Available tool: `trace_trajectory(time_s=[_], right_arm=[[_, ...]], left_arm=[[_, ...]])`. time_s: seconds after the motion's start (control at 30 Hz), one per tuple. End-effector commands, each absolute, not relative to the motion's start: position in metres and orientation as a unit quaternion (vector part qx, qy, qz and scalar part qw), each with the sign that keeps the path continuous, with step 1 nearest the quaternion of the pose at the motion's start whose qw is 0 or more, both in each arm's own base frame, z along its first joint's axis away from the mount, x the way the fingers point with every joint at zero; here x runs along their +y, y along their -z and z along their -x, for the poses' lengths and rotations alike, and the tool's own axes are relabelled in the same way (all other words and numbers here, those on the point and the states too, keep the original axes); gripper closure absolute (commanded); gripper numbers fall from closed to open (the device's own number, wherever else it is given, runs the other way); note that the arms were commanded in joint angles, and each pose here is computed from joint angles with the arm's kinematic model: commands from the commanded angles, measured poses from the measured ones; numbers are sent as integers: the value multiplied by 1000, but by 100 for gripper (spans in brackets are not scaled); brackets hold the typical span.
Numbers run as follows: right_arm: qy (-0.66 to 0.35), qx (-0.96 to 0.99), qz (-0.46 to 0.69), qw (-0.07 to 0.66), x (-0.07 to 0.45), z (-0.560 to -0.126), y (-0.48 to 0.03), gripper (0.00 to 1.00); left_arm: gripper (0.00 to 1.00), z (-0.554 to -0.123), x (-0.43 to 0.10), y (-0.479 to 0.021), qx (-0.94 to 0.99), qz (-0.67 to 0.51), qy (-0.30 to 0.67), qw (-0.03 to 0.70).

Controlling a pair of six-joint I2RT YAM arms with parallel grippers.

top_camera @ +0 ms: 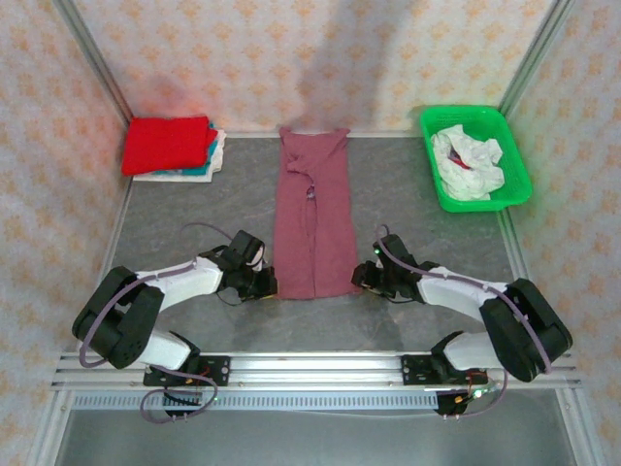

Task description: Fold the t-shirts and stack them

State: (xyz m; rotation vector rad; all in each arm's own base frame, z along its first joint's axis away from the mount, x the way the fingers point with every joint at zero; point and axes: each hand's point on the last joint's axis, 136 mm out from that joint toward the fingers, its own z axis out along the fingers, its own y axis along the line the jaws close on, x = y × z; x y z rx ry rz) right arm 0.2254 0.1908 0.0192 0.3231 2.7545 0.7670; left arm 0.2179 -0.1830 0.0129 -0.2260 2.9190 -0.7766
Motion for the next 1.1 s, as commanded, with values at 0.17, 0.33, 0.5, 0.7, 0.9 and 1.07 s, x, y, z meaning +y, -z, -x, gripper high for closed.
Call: trace_trajectory(time_s=[0.17, 0.33, 0.5, 0.7, 0.9, 1.07], right_arm=[[-341, 932, -74, 97, 237, -216, -29, 71], [-344, 931, -72, 94, 240, -212, -39, 67], [-333, 936, -73, 91, 238, -209, -38, 69], [-314, 941, -77, 99, 234, -211, -35, 77], [-289, 946, -91, 116, 227, -220, -33, 68], [-274, 948, -96, 127, 223, -225, -34, 73]], left_arm=[[100, -233, -189, -5, 961, 65, 252, 92], [100, -234, -188, -7, 961, 65, 251, 94], [100, -234, -188, -5, 961, 64, 251, 94], [100, -232, -186, -4, 962, 67, 248, 95], [100, -229, -179, -6, 963, 70, 239, 105], [100, -230, -179, -8, 963, 70, 239, 107]])
